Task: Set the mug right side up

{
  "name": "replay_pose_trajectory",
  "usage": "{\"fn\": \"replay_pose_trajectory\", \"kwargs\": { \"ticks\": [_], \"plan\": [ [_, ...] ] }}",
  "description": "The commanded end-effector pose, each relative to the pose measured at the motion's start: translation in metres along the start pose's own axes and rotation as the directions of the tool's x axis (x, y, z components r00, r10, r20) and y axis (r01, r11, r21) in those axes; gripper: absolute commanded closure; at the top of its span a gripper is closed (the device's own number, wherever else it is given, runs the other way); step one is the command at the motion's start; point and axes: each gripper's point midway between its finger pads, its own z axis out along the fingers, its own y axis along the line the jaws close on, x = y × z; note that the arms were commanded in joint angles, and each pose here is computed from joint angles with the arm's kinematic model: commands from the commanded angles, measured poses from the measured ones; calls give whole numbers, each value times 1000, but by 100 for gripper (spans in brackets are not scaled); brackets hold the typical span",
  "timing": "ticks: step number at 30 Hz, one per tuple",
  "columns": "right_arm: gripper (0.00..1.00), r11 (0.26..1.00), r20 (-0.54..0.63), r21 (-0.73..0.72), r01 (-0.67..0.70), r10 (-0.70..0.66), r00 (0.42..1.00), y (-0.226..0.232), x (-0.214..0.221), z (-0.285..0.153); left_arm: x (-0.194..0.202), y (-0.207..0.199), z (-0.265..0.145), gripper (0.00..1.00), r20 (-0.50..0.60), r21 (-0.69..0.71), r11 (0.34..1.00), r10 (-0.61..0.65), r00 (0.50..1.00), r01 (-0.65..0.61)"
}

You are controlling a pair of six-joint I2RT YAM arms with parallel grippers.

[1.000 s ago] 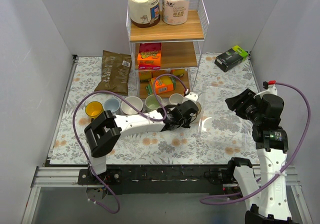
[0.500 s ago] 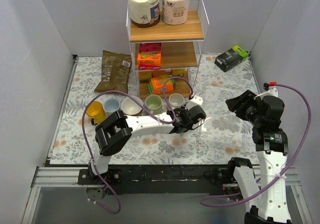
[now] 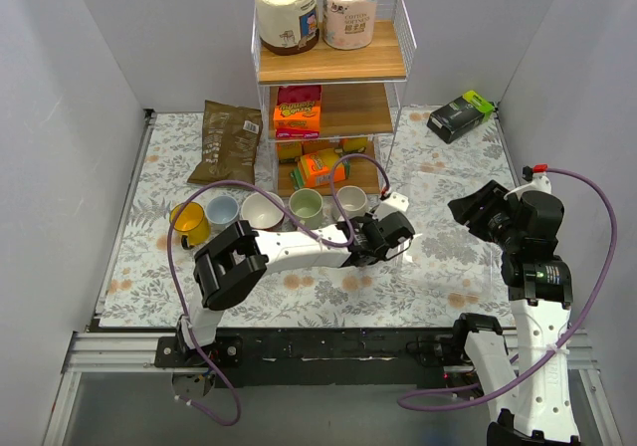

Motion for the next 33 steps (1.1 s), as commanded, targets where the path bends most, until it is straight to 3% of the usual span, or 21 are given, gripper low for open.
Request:
{"fn": "replay_pose_trajectory", "kwargs": {
  "ticks": [1, 8, 19, 27, 33],
  "plan": [
    [43, 1000, 31, -7, 30, -29, 999, 2, -8, 0, -45, -25, -6, 100, 104, 73, 996, -59, 993, 51],
    [43, 1000, 11, -8, 24, -24, 1000, 1, -3, 1, -45, -21, 14, 100, 94, 39, 997, -76, 993, 73],
    [42, 1000, 0, -12, 19, -19, 1000, 0, 0, 2, -53, -10, 6, 43, 117, 2, 997, -76, 990, 76],
    [41, 999, -6, -36, 24, -25, 1000, 5, 0, 2, -94, -7, -38, 2, 200, 75, 990, -135, 971, 122],
    [40, 997, -47, -52, 61, -63, 997, 11, -1, 2, -111, -10, -89, 2, 232, 248, 960, -190, 954, 131]
  ]
}}
